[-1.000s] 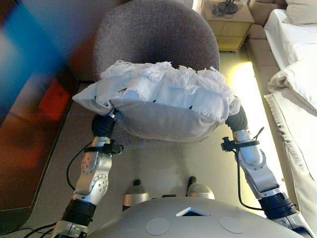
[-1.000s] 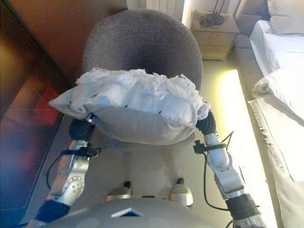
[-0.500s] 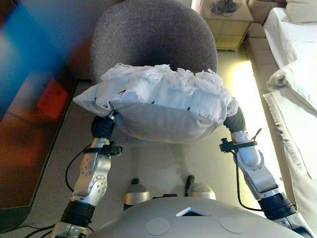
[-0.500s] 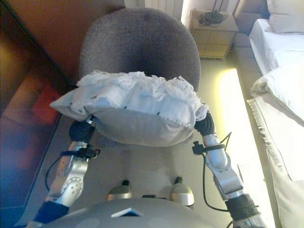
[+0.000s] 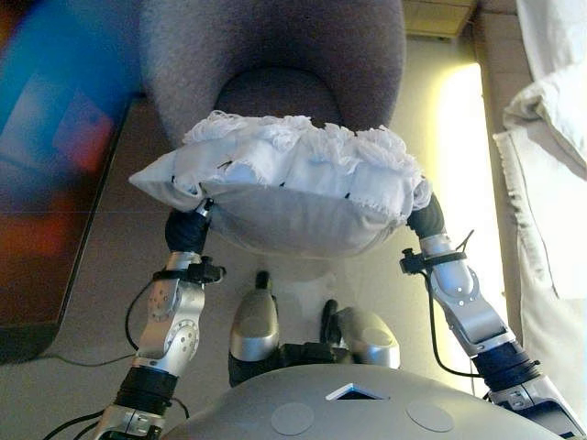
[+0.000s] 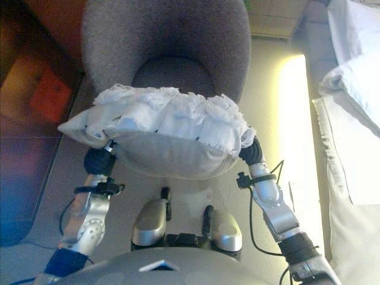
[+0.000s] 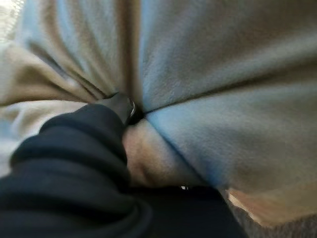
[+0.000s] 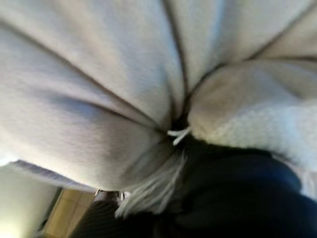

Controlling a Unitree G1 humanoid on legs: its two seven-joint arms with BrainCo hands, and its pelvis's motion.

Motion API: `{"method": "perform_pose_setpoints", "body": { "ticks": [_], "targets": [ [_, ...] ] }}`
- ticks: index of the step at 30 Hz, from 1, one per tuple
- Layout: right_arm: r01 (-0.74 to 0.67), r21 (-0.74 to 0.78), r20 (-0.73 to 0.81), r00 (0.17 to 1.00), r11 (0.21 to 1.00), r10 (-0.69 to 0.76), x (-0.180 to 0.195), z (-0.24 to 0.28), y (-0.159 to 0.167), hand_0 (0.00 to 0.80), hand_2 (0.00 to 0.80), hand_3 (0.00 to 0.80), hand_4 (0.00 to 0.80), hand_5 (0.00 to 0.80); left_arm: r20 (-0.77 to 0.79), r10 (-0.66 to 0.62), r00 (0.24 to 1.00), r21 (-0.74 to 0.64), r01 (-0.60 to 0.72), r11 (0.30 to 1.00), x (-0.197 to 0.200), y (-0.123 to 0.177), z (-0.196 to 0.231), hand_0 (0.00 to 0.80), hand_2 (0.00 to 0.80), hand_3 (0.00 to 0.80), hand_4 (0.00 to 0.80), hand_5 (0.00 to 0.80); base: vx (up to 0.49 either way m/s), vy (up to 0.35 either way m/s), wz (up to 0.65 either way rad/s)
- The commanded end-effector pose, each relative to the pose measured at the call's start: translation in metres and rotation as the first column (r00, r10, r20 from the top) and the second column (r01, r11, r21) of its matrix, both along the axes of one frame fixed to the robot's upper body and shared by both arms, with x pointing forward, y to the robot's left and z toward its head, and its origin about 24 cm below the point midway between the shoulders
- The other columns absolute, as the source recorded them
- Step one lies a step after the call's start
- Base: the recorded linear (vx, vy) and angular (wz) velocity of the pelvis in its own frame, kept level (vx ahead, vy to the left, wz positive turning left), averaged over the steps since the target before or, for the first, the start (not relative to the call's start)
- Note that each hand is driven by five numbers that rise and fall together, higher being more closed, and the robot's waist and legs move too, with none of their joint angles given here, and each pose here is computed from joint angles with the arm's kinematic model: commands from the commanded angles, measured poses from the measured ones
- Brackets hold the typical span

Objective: Pick up the cushion and take it to the sofa

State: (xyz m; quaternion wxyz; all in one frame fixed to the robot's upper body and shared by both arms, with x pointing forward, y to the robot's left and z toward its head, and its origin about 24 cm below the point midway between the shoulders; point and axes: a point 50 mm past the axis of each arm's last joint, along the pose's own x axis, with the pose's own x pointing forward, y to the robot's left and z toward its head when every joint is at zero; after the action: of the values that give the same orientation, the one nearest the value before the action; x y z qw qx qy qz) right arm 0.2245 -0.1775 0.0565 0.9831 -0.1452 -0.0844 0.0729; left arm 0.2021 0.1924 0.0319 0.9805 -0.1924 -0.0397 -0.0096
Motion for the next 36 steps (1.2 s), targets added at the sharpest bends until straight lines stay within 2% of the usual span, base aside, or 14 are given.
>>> {"method": "perform_pose_setpoints", "body": {
  "ticks": [1,4,7,10,13,19,29,36],
  "targets": [
    [-0.167,0.079,0.205,0.968,0.983,0.147,-0.009,0.039,0.027,0.800,0.800,0.800,0.800,0.800,0.279,-0.075,0.957,-0.032,0.087,0.996,-0.002,-0.021,0.044,0.800,0.800,0.800,0.800,0.800,0.656,0.204,0.11],
    [-0.164,0.089,0.213,0.967,0.982,0.142,-0.008,0.041,0.022,0.800,0.800,0.800,0.800,0.800,0.302,-0.090,0.949,-0.011,0.098,0.995,0.000,-0.020,0.046,0.800,0.800,0.800,0.800,0.800,0.553,0.223,-0.19],
    [-0.144,0.125,0.213,0.970,0.982,0.115,-0.004,0.044,0.019,0.800,0.800,0.800,0.800,0.800,0.332,-0.123,0.935,0.102,0.094,0.990,0.007,-0.021,0.054,0.800,0.800,0.800,0.800,0.800,0.539,0.274,-0.67],
    [-0.095,0.163,0.217,0.974,0.982,0.058,-0.005,0.045,0.017,0.800,0.800,0.800,0.800,0.800,0.329,-0.196,0.924,0.125,0.163,0.979,0.009,-0.024,0.055,0.800,0.800,0.800,0.800,0.800,0.504,0.279,-0.38],
    [-0.058,0.168,0.223,0.975,0.984,0.019,-0.006,0.042,0.023,0.800,0.800,0.800,0.800,0.800,0.291,-0.205,0.934,0.121,0.177,0.977,0.011,-0.026,0.049,0.800,0.800,0.800,0.800,0.800,0.558,0.220,-0.15],
    [-0.018,0.175,0.211,0.977,0.984,-0.019,-0.007,0.039,0.020,0.800,0.800,0.800,0.800,0.800,0.295,-0.233,0.927,0.131,0.202,0.971,0.018,-0.025,0.054,0.800,0.800,0.800,0.800,0.800,0.404,0.048,0.33],
    [0.000,0.164,0.206,0.978,0.986,-0.034,0.000,0.037,0.016,0.800,0.800,0.800,0.800,0.800,0.304,-0.252,0.919,0.110,0.229,0.967,0.013,-0.033,0.051,0.800,0.800,0.800,0.800,0.800,0.337,-0.135,0.61],
    [-0.026,0.110,0.166,0.986,0.994,0.007,0.002,0.033,0.013,0.800,0.800,0.800,0.800,0.800,0.239,-0.171,0.956,0.062,0.161,0.985,0.013,-0.030,0.037,0.800,0.800,0.800,0.800,0.800,0.181,-0.090,0.13]
  ]
}}
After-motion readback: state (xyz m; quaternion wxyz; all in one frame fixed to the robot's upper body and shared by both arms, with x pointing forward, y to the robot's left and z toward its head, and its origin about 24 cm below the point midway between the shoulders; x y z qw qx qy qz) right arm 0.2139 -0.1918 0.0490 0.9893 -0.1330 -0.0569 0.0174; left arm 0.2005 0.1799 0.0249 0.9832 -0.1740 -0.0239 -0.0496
